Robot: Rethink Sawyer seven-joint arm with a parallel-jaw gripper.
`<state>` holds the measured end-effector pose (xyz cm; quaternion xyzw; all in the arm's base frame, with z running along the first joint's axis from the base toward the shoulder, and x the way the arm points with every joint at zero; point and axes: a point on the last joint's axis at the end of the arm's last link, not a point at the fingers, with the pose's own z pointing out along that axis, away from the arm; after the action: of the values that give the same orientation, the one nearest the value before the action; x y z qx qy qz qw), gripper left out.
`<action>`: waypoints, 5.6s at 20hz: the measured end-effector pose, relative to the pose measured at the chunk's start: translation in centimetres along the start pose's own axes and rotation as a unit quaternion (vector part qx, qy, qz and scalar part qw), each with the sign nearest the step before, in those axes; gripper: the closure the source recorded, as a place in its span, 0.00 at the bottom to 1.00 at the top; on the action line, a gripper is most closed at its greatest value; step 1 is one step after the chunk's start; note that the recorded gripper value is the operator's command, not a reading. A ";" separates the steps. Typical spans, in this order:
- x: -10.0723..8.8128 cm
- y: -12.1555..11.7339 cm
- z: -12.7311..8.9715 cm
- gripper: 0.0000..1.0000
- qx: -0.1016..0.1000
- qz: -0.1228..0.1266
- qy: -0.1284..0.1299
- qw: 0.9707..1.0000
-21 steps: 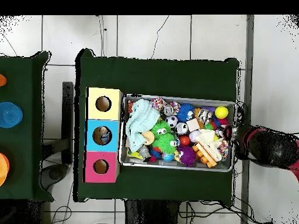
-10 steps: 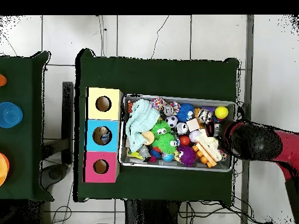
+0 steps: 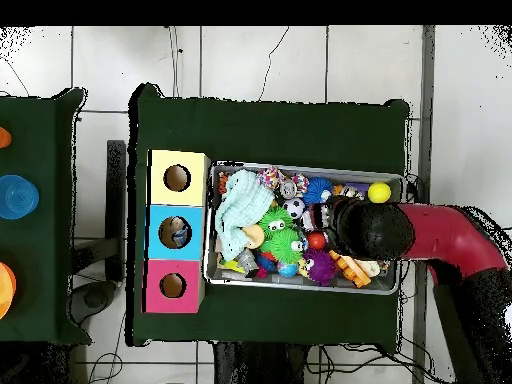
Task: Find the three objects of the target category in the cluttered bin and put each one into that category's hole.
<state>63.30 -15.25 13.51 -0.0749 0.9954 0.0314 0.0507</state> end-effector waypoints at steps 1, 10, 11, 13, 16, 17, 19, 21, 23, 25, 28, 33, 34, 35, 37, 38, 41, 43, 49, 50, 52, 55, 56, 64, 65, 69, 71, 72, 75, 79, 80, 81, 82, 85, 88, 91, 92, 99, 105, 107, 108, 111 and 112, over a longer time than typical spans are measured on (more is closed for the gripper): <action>0.0 0.5 0.0 0.00 0.001 -0.002 0.003 1.000; 3.0 -0.2 1.0 0.00 0.017 0.021 0.041 0.999; 3.2 -0.3 1.0 0.00 0.018 0.023 0.043 0.999; 4.0 -0.7 1.2 0.00 0.023 0.030 0.052 0.998; 5.3 -1.6 1.4 0.00 0.031 0.043 0.065 0.996; 5.5 -1.7 1.5 0.00 0.033 0.046 0.067 0.996; 6.1 -2.1 1.6 0.00 0.035 0.054 0.074 0.995; 6.6 -2.4 1.7 0.00 0.037 0.063 0.079 0.994; 6.9 -2.5 1.8 0.00 0.036 0.071 0.084 0.993; 7.3 -2.4 2.0 0.00 0.034 0.080 0.091 0.992; 7.6 -2.1 2.5 0.00 0.030 0.088 0.099 0.991; 7.9 -1.9 3.0 0.00 0.022 0.102 0.106 0.989; 7.9 -1.9 3.1 0.00 0.019 0.108 0.107 0.988; 7.9 -1.8 3.1 0.00 0.017 0.111 0.108 0.988; 8.0 -1.7 3.1 0.00 0.016 0.122 0.110 0.986; 8.0 -1.7 3.2 0.00 0.016 0.124 0.112 0.986; 8.4 -1.4 3.5 0.00 0.024 0.132 0.121 0.984; 8.5 -1.3 3.6 0.00 0.030 0.134 0.126 0.982; 8.6 -1.9 3.7 0.00 0.037 0.141 0.126 0.981; 8.6 -2.1 3.7 0.00 0.039 0.143 0.125 0.981; 8.3 -2.3 3.7 0.00 0.044 0.142 0.119 0.982; 7.7 -1.9 3.5 0.00 0.055 0.134 0.109 0.983; 7.5 -1.7 3.5 0.00 0.057 0.131 0.108 0.984; 4.8 2.5 2.9 0.00 0.069 0.093 0.083 0.990; 4.5 3.0 2.8 0.00 0.069 0.090 0.081 0.990; 3.6 4.2 2.6 0.00 0.067 0.086 0.072 0.991; 3.4 4.1 2.6 0.00 0.064 0.089 0.068 0.992; 3.4 4.0 2.6 0.00 0.063 0.091 0.065 0.992; 3.5 2.5 2.9 0.00 0.053 0.110 0.048 0.991; 4.1 0.1 3.6 0.00 0.047 0.132 0.029 0.990; 4.3 -0.5 3.8 0.00 0.047 0.137 0.025 0.989; 4.5 -1.0 4.0 0.00 0.047 0.141 0.023 0.989; 4.6 -1.1 4.1 0.00 0.047 0.142 0.023 0.989; 5.3 -1.5 5.2 0.00 0.043 0.148 0.026 0.988; 5.2 -0.2 5.9 0.00 0.041 0.138 0.033 0.989; 4.7 2.5 6.7 0.00 0.040 0.116 0.041 0.992; 4.5 3.3 6.9 0.00 0.039 0.109 0.043 0.992; 2.6 9.6 7.7 0.00 0.030 0.068 0.048 0.996; 2.3 11.4 8.8 0.00 0.022 0.074 0.058 0.995; 2.8 11.2 9.3 0.00 0.023 0.081 0.065 0.994; 3.1 11.1 9.5 0.00 0.023 0.085 0.068 0.994; 3.8 10.2 9.8 0.00 0.027 0.099 0.077 0.992; 4.0 10.0 9.8 0.00 0.028 0.102 0.078 0.991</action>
<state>58.80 -5.30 3.87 0.0260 0.9993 0.0024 -0.0286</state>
